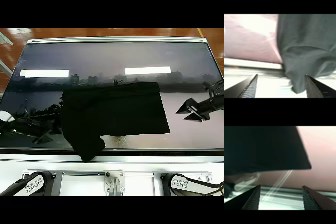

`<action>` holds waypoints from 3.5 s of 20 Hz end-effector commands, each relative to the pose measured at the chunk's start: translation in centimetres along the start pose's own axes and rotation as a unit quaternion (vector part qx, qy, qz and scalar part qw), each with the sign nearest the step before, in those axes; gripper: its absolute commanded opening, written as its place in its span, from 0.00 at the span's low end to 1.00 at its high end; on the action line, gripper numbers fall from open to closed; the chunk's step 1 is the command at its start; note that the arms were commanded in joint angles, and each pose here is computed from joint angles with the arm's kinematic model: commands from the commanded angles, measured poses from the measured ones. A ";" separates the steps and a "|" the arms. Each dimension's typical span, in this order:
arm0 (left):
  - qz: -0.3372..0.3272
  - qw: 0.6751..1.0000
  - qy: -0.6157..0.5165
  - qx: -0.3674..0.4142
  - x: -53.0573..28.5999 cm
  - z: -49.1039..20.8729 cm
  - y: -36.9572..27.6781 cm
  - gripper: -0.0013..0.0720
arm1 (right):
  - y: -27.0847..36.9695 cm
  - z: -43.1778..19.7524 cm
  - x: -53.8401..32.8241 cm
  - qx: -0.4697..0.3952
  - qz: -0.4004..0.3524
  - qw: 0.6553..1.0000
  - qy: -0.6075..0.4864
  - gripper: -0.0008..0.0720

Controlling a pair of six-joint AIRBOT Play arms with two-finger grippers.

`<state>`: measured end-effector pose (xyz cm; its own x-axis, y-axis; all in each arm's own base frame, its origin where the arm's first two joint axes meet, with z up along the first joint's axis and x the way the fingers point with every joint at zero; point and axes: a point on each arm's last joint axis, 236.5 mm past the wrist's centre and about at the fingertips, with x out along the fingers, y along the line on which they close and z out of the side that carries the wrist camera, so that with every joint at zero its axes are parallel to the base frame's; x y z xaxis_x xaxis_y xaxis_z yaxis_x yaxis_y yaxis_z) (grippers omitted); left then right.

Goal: Fold the shirts.

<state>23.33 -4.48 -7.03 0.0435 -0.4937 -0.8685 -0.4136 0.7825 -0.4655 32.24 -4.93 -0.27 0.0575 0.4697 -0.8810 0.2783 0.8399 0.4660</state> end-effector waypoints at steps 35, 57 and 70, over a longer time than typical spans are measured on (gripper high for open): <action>-0.101 0.992 -0.026 0.066 1.3 2.5 -5.2 0.07 | -2.5 -2.2 12.3 0.032 -0.030 0.986 0.159 0.84; -0.193 0.482 -0.746 0.418 -59.3 -20.8 -33.2 0.07 | 30.5 -18.8 -48.8 -0.370 -0.065 0.530 -0.760 0.10; -0.058 0.702 -0.586 0.401 -45.9 -16.6 -26.0 0.07 | 18.5 -17.5 -35.8 -0.248 -0.173 0.794 -0.527 0.10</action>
<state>15.29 -8.85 52.22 0.9598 -0.2799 0.0227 0.2805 0.9594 -0.0304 17.60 -0.32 46.99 0.9836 -0.0525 -0.1724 0.0345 0.9938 -0.1056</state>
